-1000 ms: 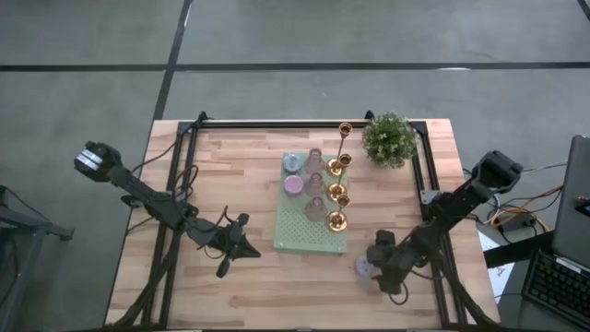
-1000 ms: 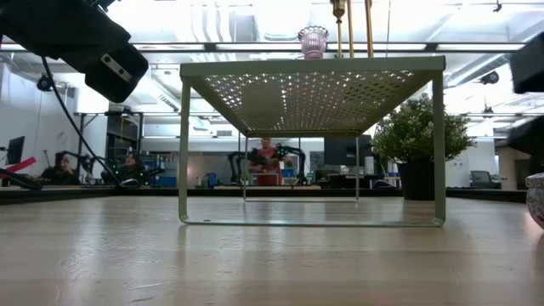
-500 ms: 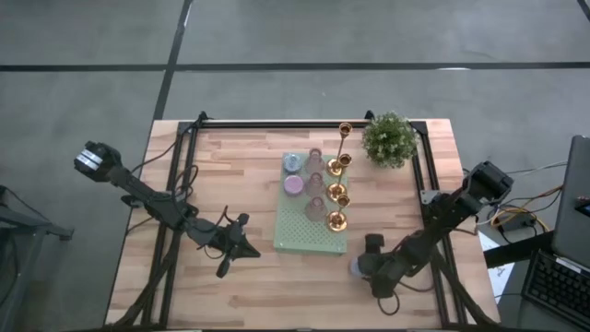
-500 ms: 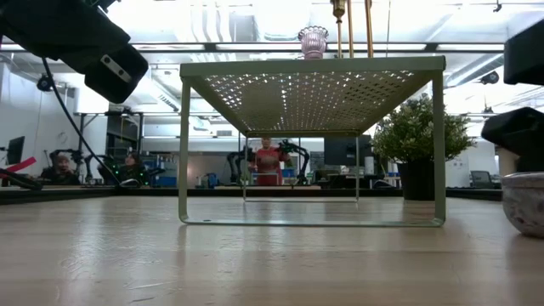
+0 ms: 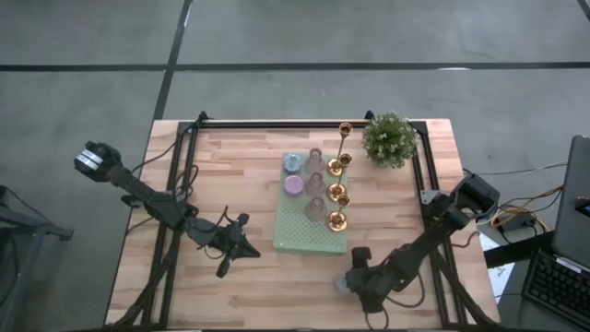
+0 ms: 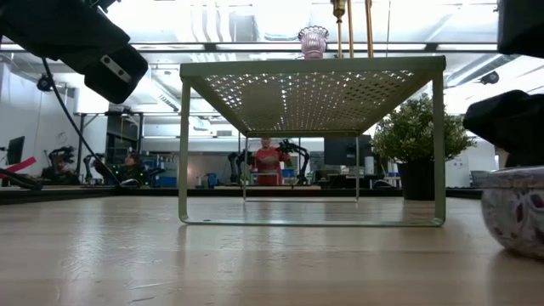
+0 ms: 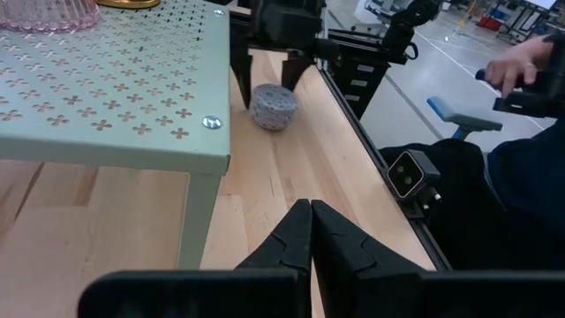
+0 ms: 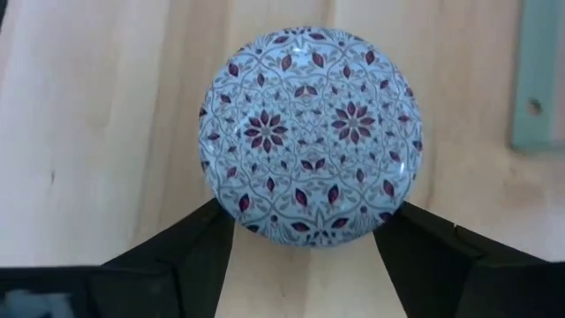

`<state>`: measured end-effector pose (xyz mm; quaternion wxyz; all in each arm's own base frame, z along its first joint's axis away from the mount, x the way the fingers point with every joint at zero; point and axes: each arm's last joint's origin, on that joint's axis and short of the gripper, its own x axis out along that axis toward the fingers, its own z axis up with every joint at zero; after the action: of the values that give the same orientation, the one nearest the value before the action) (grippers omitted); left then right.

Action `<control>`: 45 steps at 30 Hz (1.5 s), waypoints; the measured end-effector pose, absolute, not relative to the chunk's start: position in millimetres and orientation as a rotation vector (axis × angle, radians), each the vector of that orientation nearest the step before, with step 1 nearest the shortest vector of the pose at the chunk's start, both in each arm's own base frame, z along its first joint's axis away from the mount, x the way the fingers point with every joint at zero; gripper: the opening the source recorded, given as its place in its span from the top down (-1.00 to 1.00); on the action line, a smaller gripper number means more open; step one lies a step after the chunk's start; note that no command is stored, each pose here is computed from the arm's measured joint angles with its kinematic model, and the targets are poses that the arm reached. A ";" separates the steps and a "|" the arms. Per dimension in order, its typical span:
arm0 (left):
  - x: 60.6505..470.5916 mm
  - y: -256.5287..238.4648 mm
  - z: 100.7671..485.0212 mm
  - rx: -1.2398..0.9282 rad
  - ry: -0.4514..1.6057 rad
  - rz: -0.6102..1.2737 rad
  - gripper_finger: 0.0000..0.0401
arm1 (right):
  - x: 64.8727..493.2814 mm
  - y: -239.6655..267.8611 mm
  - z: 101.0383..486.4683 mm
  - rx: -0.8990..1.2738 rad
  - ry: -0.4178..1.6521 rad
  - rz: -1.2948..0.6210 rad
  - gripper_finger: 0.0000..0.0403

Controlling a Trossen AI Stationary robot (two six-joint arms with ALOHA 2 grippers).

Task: Pick & Place candle stick holders
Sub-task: Put the red patterned scented candle on the shelf aligned with the other purple patterned scented candle

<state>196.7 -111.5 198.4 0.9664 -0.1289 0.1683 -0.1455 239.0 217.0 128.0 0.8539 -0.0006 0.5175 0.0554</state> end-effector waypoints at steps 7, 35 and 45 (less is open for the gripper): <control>196.7 -111.5 198.3 -0.261 0.341 -0.294 0.95 | 260.8 234.0 122.6 -0.010 1.074 0.104 -0.18; 196.3 -111.3 197.2 -0.257 0.353 -0.292 0.95 | 323.7 231.0 124.0 0.034 0.936 0.121 -0.14; 196.3 -111.2 197.0 -0.256 0.354 -0.291 0.95 | 336.7 223.8 127.2 0.042 0.822 0.150 -0.14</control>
<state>196.3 -111.2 197.0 0.9657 -0.1266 0.1749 -0.1440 336.7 223.8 127.2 0.9138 0.0204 0.3992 0.0727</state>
